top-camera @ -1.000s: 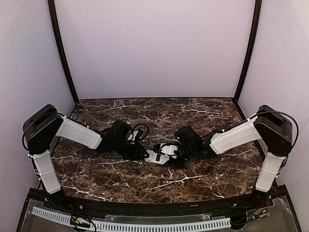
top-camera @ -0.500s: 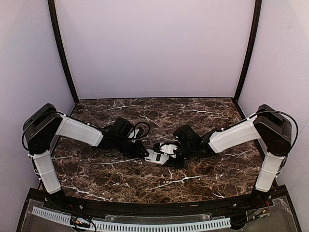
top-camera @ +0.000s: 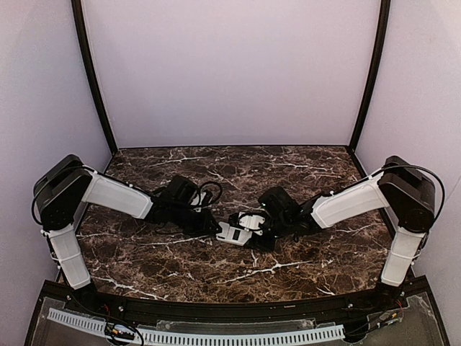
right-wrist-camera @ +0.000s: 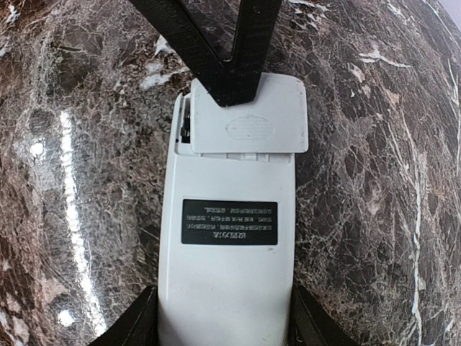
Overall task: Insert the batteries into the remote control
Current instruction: Press the battery cover on the remote control.
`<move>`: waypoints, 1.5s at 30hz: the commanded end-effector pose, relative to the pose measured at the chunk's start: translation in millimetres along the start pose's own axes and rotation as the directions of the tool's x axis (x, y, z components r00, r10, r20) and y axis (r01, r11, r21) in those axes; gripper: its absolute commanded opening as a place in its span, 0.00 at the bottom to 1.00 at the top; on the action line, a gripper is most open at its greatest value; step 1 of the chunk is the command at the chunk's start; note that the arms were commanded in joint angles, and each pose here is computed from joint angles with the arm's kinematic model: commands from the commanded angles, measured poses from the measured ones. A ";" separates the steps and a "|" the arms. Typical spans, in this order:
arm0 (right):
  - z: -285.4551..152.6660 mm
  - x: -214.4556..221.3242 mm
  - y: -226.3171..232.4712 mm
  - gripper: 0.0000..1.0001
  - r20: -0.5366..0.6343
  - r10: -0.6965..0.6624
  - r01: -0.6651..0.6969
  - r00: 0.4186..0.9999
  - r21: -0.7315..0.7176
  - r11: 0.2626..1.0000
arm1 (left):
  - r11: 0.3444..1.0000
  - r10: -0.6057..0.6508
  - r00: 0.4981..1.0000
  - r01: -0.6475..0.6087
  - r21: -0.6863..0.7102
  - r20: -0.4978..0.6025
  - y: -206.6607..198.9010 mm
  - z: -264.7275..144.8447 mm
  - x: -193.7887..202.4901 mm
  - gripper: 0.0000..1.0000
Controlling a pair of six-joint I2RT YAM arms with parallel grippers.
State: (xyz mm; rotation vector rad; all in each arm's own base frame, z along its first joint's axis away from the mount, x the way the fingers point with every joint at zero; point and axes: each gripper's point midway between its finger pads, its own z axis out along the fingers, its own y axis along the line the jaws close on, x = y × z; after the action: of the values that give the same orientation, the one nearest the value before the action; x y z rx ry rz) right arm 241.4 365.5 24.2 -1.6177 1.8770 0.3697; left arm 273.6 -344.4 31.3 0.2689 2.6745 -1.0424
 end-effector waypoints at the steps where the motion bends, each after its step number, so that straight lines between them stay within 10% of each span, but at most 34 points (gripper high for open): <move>1: 15.7 13.9 0.2 0.01 -0.031 -0.021 0.022 0.999 0.033 0.999 | 0.991 -0.063 0.985 0.042 -0.130 -0.159 40.2 9.1 55.5 0.10; 45: 6.3 16.5 22.2 0.02 0.082 -0.088 0.093 0.993 -0.064 0.994 | 0.993 -0.072 0.964 0.046 -0.107 -0.256 62.1 8.6 68.1 0.06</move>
State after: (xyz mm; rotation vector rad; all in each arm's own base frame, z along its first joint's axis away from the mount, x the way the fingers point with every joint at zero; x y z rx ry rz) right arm 237.8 366.4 26.0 -1.6234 1.7095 0.4183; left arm 265.3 -340.6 32.0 0.3780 2.6733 -1.2149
